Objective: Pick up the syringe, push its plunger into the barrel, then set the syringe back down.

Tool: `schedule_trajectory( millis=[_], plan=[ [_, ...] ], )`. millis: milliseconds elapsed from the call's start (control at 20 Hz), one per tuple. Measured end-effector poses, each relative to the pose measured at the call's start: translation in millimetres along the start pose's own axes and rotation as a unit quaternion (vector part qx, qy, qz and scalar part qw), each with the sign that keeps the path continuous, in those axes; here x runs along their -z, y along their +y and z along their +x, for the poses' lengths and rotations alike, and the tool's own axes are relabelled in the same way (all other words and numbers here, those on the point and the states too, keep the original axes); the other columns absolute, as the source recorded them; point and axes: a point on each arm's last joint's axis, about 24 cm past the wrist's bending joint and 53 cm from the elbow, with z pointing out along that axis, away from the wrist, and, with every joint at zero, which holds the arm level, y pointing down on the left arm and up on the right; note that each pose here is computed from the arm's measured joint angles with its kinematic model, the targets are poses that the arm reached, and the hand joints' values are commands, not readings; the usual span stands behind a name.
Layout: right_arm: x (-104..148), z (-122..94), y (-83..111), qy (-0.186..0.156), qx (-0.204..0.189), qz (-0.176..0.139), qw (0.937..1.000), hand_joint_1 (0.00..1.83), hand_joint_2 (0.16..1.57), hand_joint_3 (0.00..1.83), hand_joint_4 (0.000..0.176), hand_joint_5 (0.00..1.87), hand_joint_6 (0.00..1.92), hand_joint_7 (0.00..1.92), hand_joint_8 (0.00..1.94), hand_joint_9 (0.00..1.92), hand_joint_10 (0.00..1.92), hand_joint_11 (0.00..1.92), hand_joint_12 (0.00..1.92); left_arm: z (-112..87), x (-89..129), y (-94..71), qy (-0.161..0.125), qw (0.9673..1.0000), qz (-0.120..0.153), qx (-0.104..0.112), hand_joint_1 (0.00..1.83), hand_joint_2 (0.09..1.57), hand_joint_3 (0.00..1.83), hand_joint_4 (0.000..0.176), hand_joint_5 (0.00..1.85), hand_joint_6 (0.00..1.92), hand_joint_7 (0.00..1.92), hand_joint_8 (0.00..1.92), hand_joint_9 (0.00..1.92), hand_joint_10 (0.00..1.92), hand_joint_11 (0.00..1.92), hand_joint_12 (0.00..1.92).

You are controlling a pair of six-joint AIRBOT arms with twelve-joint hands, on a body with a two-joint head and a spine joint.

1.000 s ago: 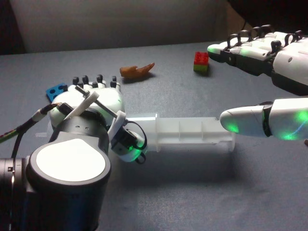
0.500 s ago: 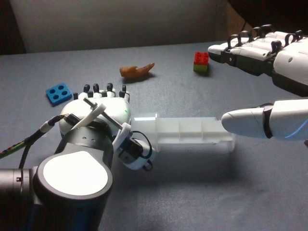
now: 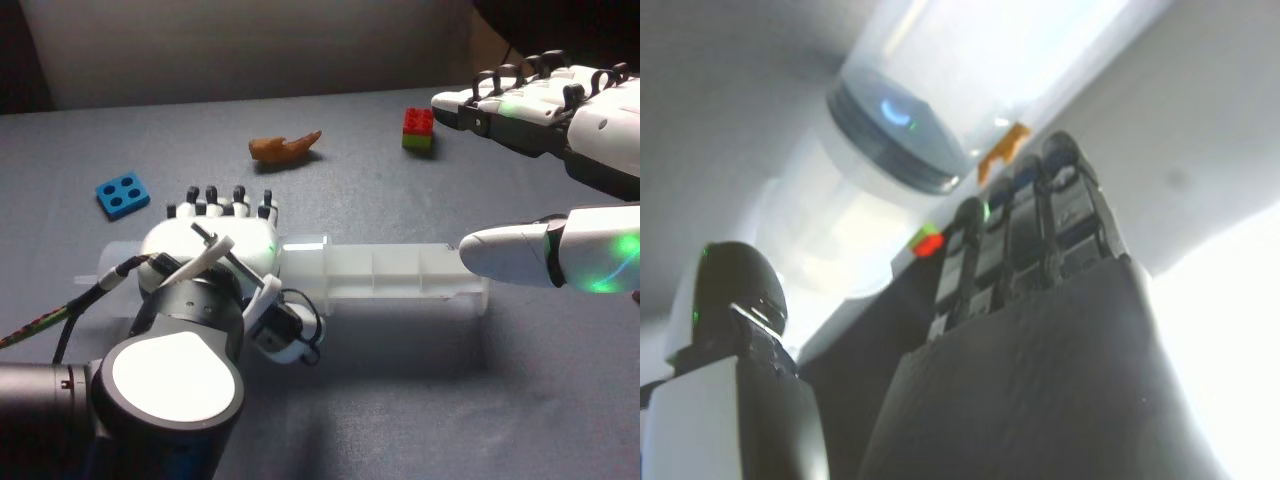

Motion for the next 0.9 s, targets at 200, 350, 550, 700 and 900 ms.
schedule_trajectory(
  millis=[200,350,550,700,900],
  plan=[
    [0,0,0.2,0.0,0.0,0.0,1.0,0.17,1.12,0.0,0.0,0.06,0.0,0.08,0.0,0.07,0.0,0.0,0.42,1.7,-9,4.6,-0.005,0.9999,0.001,-0.013,0.61,1.08,0.0,0.0,0.03,0.01,0.0,0.0,0.0,0.0,0.0,0.11],
    [0,0,0.4,-0.001,0.0,-0.001,1.0,0.18,1.12,0.0,0.0,0.06,0.0,0.09,0.0,0.08,0.0,0.0,0.42,6.5,-14,1.6,-0.001,0.9998,0.007,-0.017,0.57,1.1,0.0,0.0,0.02,0.0,0.0,0.0,0.0,0.0,0.0,0.11],
    [0,-1,0.6,-0.003,0.0,-0.001,1.0,0.19,1.12,0.0,0.0,0.06,0.0,0.09,0.0,0.08,0.0,0.0,0.47,12.8,-19,-0.6,0.001,0.9996,0.012,-0.023,0.59,1.09,0.0,0.0,0.04,0.0,0.0,0.0,0.0,0.0,0.0,0.13],
    [0,-1,0.6,-0.003,0.0,-0.001,1.0,0.17,1.12,0.0,0.0,0.05,0.0,0.08,0.0,0.07,0.0,0.0,0.45,16.4,-22,0.7,0.001,0.9997,0.014,-0.022,0.55,1.1,0.0,0.0,0.02,0.0,0.0,0.0,0.0,0.0,0.0,0.11],
    [0,-1,0.6,-0.003,-0.001,-0.001,1.0,0.17,1.12,0.0,0.0,0.06,0.0,0.09,0.0,0.07,0.0,0.0,0.45,15.9,-24,2.1,-0.002,0.9995,0.016,-0.026,0.54,1.09,0.0,0.0,0.03,0.0,0.0,0.0,0.0,0.0,0.0,0.13]
  ],
)
